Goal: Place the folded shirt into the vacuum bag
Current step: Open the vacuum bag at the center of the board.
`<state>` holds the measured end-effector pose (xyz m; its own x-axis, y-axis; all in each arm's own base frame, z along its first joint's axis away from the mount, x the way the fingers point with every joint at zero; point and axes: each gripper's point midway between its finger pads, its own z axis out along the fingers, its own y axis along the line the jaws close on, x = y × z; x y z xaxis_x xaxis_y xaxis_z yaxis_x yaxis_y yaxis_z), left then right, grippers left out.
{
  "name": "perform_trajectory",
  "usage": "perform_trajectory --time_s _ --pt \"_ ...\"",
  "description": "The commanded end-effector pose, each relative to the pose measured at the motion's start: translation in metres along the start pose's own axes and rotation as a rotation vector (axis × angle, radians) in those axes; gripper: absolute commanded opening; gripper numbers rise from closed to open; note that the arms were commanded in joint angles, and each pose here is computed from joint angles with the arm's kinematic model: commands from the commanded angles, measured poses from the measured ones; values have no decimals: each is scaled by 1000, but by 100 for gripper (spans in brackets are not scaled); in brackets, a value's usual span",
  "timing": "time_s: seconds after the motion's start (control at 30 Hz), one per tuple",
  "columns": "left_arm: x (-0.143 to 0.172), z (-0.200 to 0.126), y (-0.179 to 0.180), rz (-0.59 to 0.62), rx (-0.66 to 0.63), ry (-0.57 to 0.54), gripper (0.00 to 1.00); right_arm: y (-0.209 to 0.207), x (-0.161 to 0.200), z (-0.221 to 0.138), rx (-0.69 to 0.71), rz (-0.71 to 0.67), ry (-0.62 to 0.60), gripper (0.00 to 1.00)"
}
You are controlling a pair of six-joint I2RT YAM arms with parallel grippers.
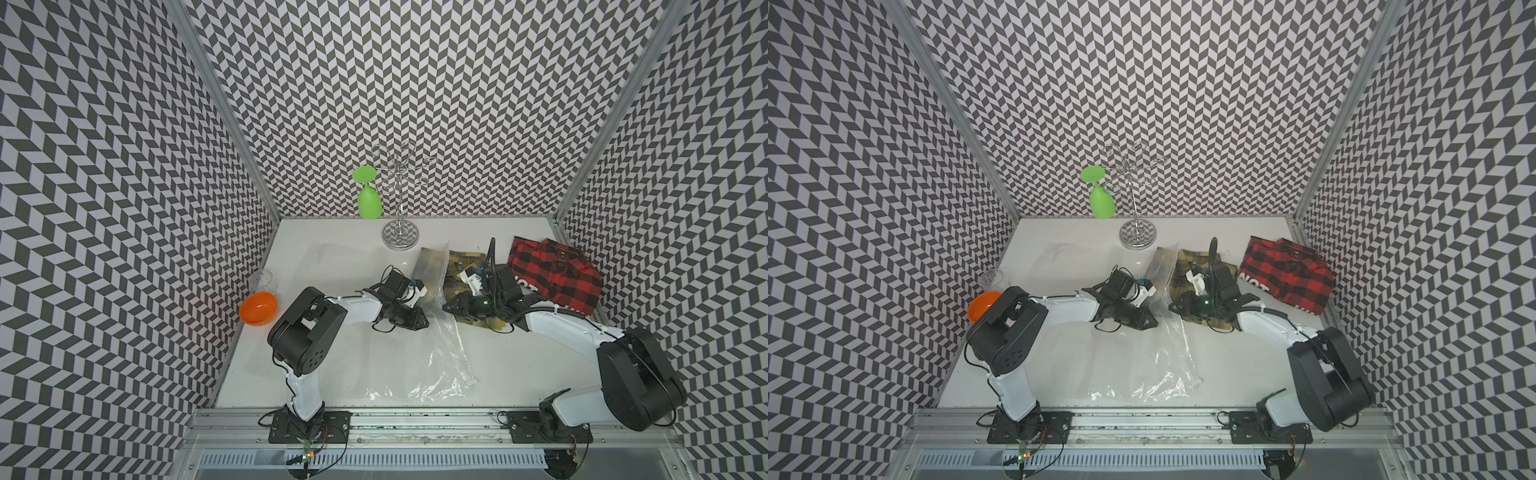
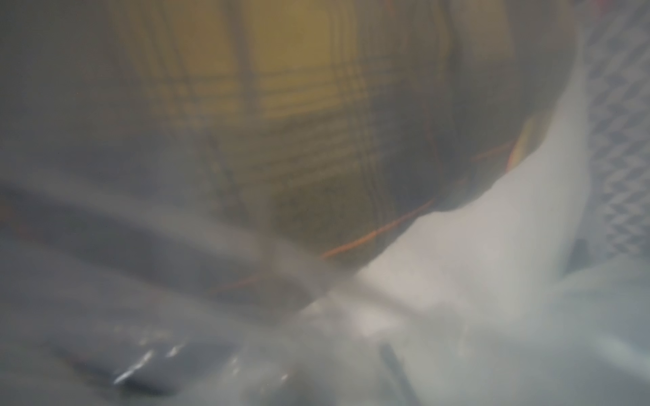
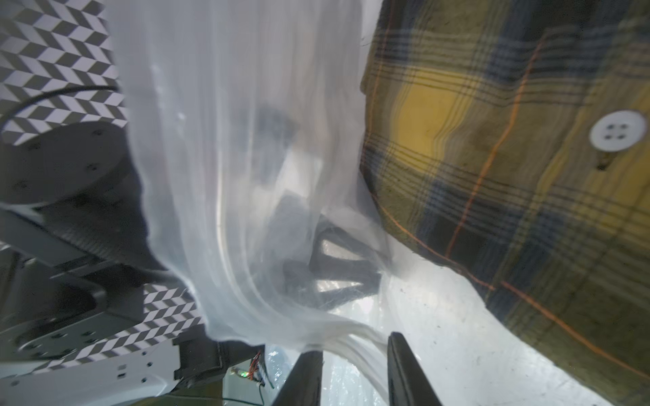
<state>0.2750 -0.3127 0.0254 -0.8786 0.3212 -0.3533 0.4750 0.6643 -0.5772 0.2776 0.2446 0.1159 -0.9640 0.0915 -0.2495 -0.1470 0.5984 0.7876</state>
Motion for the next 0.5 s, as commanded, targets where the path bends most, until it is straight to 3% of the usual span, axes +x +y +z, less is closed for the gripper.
perform_trajectory --time_s 0.0,0.07,0.2,0.3,0.47 --pt "30 14 28 -59 -86 93 24 36 6 -8 -142 -61 50 31" --pt "25 13 27 -56 -82 81 24 39 13 -9 -172 -74 80 34" --pt "15 11 21 -45 -62 56 24 43 27 -8 -245 -65 133 51" --pt "15 12 21 -45 -62 58 24 67 32 -18 -387 -55 153 59" --pt "16 13 22 -47 -61 58 24 86 37 -31 -478 -86 175 66"
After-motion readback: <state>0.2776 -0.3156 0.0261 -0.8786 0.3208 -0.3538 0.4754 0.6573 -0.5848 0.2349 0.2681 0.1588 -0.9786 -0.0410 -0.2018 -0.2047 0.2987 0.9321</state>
